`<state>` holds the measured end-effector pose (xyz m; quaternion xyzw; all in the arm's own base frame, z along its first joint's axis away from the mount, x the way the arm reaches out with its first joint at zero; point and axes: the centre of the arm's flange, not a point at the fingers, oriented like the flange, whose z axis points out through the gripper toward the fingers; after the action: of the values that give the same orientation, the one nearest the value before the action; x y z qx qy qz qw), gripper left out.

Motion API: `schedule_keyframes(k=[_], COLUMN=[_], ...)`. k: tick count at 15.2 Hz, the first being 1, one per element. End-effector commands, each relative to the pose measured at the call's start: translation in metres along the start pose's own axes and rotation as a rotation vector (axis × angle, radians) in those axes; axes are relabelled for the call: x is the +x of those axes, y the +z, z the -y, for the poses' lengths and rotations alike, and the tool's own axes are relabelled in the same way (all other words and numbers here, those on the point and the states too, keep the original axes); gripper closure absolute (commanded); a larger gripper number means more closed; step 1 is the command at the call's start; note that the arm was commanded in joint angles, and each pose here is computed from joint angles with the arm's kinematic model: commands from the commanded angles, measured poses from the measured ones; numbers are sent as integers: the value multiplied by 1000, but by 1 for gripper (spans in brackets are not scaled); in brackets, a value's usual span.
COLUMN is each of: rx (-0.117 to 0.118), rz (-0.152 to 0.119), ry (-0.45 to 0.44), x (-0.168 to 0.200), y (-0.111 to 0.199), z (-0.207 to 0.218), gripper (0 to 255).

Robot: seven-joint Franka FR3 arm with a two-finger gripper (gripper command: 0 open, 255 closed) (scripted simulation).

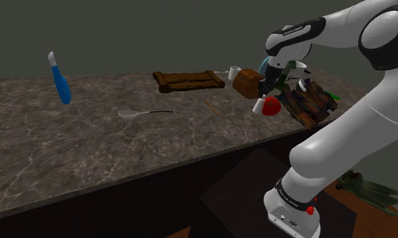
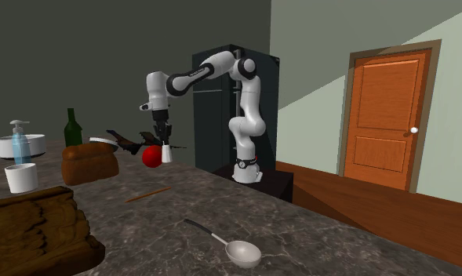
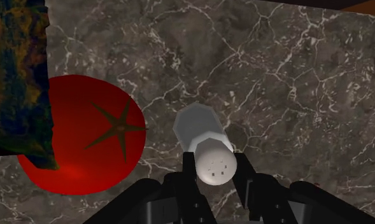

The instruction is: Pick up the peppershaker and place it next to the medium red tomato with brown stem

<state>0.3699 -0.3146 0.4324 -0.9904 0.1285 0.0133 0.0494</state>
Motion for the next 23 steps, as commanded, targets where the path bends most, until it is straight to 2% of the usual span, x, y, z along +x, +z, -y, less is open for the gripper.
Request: schedule_keyframes(k=[1,9,17,18,23], rx=[0,0,0,0,0], rz=[-1,-1,-1,-1,-1], ry=[0,0,0,0,0], x=[0,2,2,2,2], y=[10,53,53,53,53], z=[-1,-6,-6,-6,-6], gripper=[255,255,255,0,0])
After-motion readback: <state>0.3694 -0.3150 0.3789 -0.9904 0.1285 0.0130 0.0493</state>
